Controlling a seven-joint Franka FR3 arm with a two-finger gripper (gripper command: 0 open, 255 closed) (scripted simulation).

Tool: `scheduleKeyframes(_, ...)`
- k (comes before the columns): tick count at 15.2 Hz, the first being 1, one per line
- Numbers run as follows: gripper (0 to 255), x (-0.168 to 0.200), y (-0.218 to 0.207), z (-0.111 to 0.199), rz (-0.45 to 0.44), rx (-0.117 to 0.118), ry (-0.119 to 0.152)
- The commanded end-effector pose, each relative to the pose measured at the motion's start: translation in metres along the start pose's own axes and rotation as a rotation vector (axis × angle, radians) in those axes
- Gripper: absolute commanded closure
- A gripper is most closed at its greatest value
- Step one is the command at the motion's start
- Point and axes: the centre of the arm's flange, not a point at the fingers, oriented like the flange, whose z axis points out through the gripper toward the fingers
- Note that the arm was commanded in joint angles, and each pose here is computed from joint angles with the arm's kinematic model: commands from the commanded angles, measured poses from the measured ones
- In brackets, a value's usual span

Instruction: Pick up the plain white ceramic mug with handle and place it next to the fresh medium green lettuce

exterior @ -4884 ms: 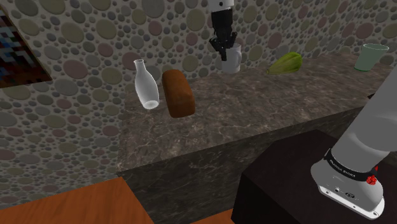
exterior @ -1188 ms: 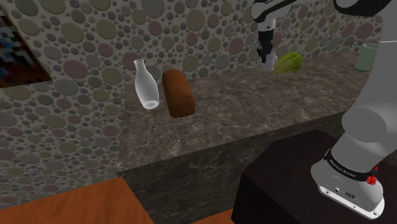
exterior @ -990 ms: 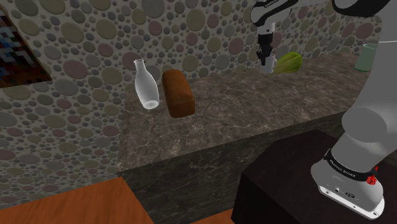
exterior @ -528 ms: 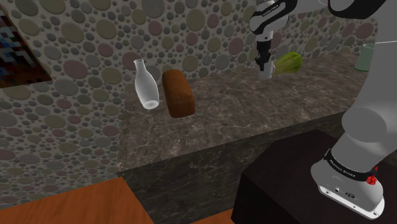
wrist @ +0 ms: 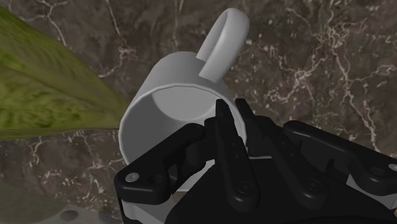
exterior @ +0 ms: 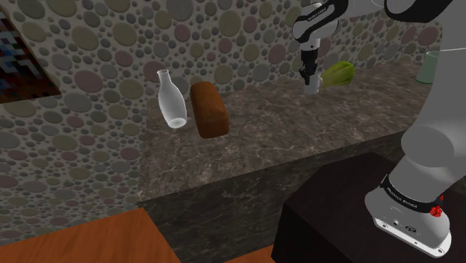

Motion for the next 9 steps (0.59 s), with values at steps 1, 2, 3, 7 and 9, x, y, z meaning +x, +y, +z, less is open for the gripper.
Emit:
scheduleKeyframes(1, 0, 0.000, 0.000, 0.000, 0.000, 0.000, 0.000)
scheduleKeyframes(2, 0, 0.000, 0.000, 0.000, 0.000, 0.000, 0.000)
scheduleKeyframes(3, 0, 0.000, 0.000, 0.000, 0.000, 0.000, 0.000)
scheduleKeyframes(7, 0, 0.000, 0.000, -0.013, 0.000, 0.000, 0.000)
scheduleKeyframes(9, 0, 0.000, 0.000, -0.040, 0.000, 0.000, 0.000)
